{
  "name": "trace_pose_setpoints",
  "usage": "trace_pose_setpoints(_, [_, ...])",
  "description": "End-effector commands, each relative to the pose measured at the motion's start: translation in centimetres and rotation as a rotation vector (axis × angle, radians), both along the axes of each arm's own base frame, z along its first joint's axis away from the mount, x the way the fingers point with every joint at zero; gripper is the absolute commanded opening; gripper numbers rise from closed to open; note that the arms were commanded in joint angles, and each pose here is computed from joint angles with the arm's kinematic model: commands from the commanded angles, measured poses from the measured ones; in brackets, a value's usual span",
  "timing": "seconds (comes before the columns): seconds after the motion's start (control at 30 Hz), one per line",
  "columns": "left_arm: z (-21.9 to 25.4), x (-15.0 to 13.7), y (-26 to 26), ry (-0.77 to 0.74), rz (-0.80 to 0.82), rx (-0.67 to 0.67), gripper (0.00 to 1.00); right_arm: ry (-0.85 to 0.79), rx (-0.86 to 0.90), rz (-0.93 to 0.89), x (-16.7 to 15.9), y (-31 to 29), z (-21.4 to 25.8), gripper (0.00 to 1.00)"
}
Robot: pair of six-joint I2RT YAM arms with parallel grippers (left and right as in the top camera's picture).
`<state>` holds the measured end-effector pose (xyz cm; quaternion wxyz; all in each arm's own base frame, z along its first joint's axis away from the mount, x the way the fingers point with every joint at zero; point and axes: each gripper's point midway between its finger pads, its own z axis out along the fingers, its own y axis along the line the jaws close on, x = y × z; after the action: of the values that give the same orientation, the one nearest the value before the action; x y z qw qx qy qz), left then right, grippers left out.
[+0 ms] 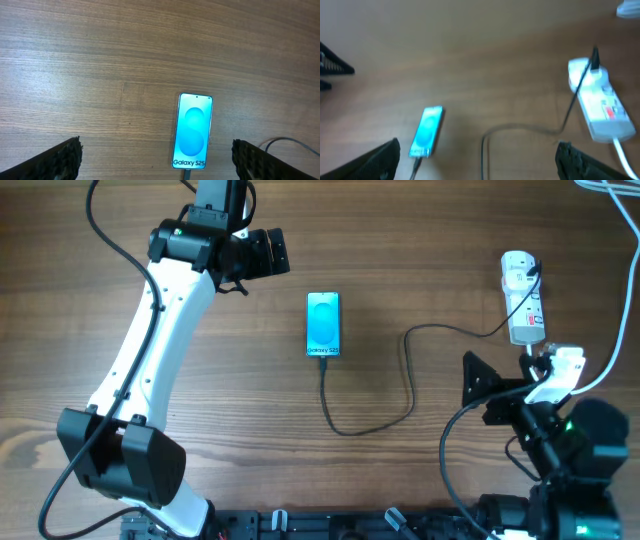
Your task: Plug charger to phone and switch on socket
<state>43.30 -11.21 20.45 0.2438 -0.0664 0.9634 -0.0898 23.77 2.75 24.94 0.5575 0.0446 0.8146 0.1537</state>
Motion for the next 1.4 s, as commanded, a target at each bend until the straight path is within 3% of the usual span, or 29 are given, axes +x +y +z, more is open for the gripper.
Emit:
trace_pose_setpoints(0.0, [-0.2, 0.1, 0.1, 0.002, 0.013, 0.008, 1.0, -0.133, -0.021, 0.01, -0.6, 0.2, -0.1, 1.0])
trace_pose_setpoints(0.5, [-0.2, 0.1, 0.1, 0.002, 0.013, 0.008, 1.0, -0.406, -0.056, -0.08, 0.7, -1.1, -5.9, 1.0])
trace_pose_setpoints(0.67, [-0.2, 0.1, 0.1, 0.002, 0.013, 0.008, 1.0, -0.419, -0.072, -0.178, 0.8, -2.8, -5.7, 1.0])
trace_pose_setpoints(0.9, [-0.2, 0.1, 0.1, 0.002, 0.013, 0.008, 1.0, -0.38, -0.239, -0.092, 0.9, -1.9, -7.3, 1.0])
trace_pose_setpoints(1.37, [-0.2, 0.1, 0.1, 0.002, 0.013, 0.008, 1.0, -0.38, -0.305, -0.096, 0.9, -2.1, -7.4, 1.0])
